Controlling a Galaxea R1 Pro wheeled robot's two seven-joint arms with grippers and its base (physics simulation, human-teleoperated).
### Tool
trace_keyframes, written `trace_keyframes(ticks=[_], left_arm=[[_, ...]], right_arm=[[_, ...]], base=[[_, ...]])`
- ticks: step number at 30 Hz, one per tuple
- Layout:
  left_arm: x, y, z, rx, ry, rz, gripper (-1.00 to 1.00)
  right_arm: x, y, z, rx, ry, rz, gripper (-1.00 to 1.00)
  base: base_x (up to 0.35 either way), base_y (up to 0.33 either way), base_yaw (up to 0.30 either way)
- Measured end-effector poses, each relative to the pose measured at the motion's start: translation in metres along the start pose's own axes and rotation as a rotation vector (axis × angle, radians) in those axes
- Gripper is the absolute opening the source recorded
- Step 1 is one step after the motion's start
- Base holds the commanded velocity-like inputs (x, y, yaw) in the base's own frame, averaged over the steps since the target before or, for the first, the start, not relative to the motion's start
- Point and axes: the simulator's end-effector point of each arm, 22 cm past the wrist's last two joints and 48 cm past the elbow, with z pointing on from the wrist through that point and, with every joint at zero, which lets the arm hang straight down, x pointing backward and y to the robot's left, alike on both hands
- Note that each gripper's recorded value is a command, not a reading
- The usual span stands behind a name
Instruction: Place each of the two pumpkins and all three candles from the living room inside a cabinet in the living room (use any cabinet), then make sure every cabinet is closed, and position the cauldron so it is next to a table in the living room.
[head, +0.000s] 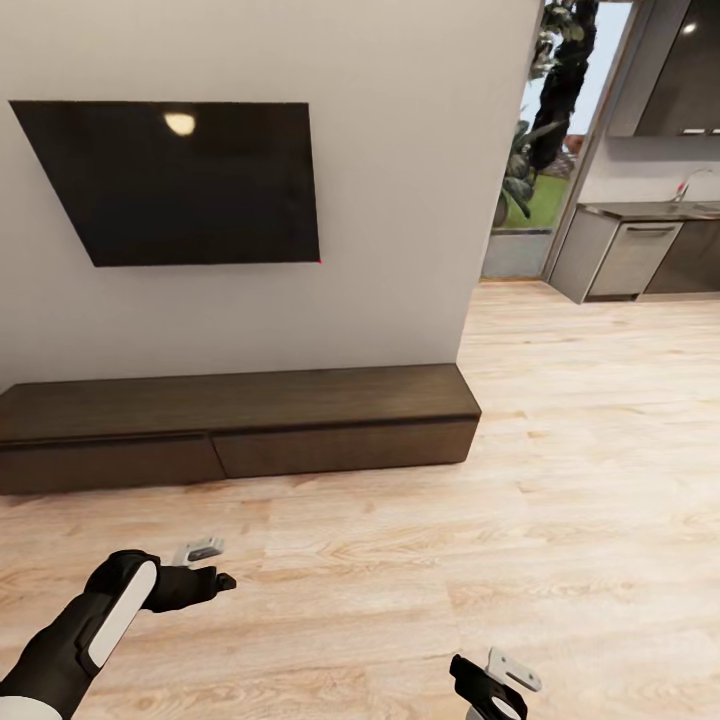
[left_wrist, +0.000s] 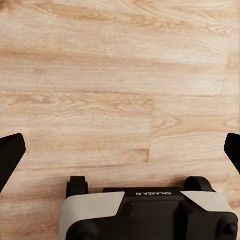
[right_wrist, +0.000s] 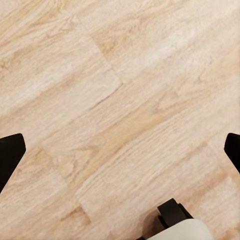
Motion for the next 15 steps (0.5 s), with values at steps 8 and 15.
trace_keyframes(ticks=[8,15], left_arm=[[0.001,0.001,0.011,-0.001,0.000,0.003,1.00],[0.002,0.003,0.020,-0.002,-0.002,0.005,1.00]], right_arm=[[0.005,0.001,0.009,0.001,0.002,0.000,1.00],[0.010,0.003,0.017,-0.002,0.003,-0.001,1.00]], base=[[0.000,0.000,0.000],[0.000,0.000,0.000]])
